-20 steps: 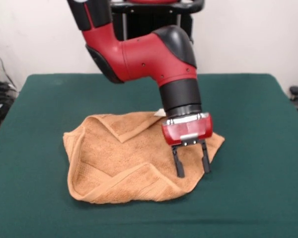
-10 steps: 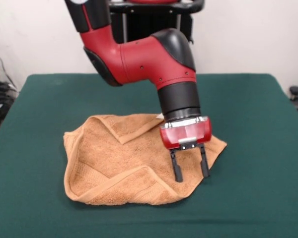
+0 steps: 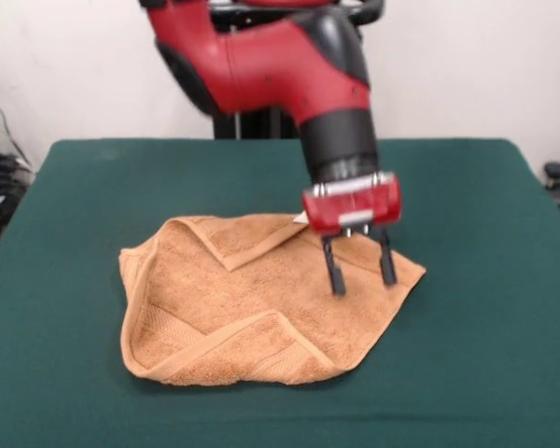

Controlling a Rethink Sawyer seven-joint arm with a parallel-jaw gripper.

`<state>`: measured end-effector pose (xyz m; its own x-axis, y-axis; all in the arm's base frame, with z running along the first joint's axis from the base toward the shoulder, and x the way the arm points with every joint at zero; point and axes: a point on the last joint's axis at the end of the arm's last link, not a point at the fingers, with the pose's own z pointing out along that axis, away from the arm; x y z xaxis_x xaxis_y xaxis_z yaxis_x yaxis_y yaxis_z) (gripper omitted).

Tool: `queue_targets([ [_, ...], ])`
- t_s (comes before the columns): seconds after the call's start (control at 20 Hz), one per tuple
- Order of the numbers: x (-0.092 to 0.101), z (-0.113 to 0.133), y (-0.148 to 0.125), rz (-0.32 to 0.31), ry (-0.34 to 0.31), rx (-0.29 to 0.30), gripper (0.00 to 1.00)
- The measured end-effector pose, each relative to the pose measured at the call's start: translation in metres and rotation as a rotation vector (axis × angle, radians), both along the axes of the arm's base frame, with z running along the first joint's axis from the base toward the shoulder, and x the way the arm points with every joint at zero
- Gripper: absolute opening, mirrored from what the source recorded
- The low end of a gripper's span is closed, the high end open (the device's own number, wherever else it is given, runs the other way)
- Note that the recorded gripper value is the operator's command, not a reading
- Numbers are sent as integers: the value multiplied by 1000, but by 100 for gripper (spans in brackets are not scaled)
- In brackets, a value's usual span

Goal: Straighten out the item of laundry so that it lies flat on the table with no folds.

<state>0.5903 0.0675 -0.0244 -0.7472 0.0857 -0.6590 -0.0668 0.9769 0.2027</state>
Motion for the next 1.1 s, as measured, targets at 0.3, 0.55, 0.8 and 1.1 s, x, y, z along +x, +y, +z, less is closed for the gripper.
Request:
queue_targets([
  [0.3,-33,66,5,29,45,-50,100],
  [0.55,-57,90,1,36,54,-88,100],
  [0.8,-67,89,-7,22,68,-101,100],
  [1.1,-70,82,-18,2,86,-94,100],
])
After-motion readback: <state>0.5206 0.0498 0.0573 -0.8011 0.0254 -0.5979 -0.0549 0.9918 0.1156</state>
